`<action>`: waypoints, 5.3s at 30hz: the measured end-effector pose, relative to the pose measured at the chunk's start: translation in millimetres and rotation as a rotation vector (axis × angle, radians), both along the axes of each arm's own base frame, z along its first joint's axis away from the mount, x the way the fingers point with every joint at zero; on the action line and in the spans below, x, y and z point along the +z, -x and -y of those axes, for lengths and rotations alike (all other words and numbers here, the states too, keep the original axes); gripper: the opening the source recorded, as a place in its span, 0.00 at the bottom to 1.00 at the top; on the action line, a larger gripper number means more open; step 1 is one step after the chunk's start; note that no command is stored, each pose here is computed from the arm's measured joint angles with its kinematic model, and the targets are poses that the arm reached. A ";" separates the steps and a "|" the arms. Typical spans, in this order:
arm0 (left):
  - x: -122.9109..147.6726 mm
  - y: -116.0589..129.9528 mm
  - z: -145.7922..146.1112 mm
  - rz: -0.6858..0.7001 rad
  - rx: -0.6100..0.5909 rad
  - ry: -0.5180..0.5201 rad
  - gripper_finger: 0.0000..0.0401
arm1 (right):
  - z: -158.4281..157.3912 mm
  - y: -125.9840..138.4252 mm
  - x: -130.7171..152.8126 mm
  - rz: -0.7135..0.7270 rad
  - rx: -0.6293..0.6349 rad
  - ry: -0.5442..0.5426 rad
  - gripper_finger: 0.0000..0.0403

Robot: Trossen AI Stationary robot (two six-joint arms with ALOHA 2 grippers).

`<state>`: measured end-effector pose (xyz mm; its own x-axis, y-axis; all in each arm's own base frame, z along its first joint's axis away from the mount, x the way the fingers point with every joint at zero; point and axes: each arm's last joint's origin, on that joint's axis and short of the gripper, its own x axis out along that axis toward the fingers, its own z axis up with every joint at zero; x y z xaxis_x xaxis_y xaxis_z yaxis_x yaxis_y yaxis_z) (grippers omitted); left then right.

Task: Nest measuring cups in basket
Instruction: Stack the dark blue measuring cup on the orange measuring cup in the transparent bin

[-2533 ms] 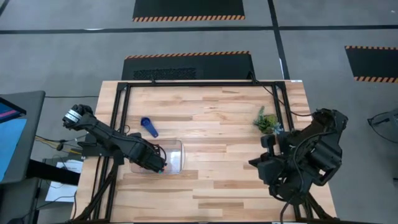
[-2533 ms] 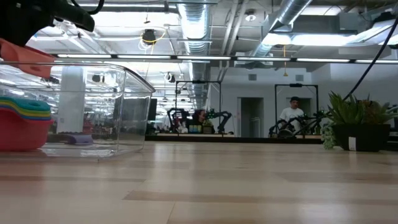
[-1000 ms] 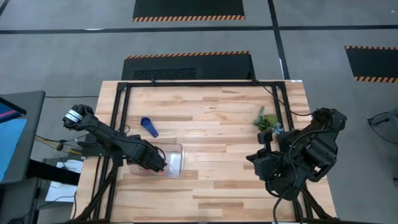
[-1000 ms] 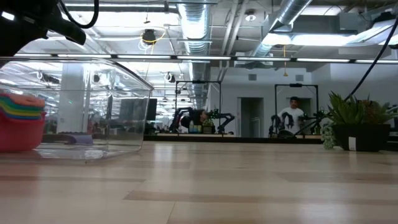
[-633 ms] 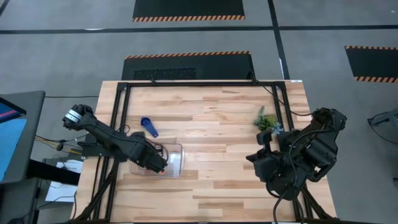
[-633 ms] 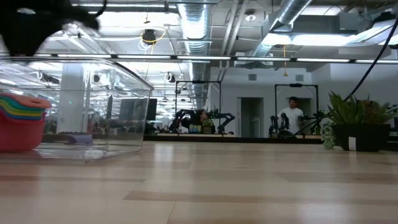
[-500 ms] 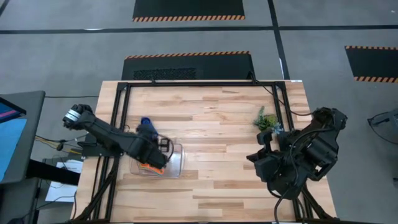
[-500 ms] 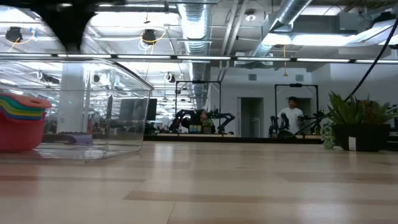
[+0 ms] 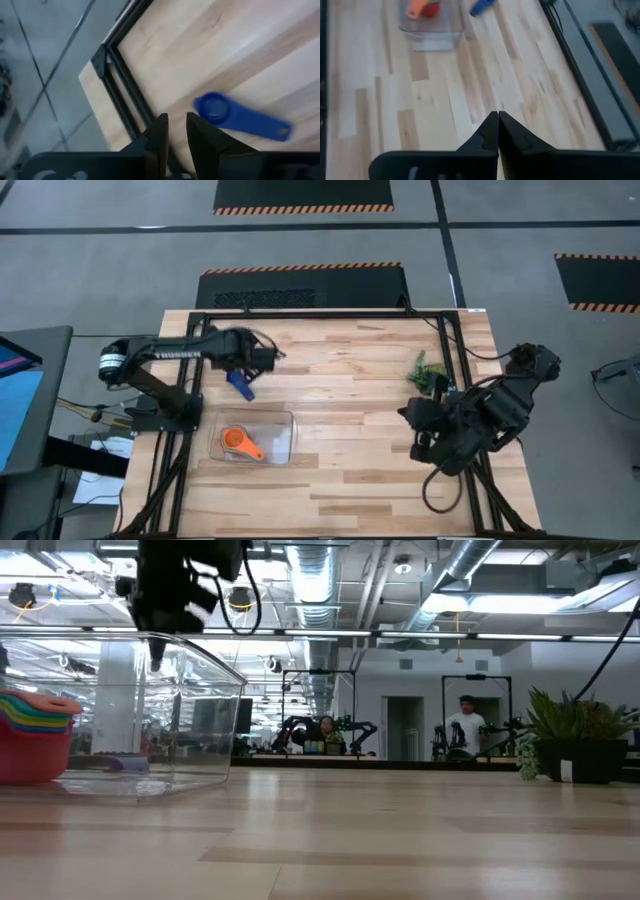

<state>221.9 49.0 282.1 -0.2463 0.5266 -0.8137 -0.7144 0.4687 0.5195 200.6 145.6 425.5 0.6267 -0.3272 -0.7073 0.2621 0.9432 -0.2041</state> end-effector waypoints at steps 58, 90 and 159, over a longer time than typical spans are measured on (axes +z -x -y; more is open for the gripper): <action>-151.5 38.0 -75.0 -0.055 -0.329 0.520 0.15 | 76.0 -43.0 -36.7 -0.113 -0.372 0.052 0.06; -100.3 41.1 -74.0 -0.279 -0.361 0.721 0.32 | 74.0 -41.8 -37.1 -0.123 -0.360 0.054 0.06; 22.0 6.8 88.1 -0.078 -0.767 0.667 0.00 | 65.8 -39.9 -36.2 -0.095 -0.340 0.071 0.05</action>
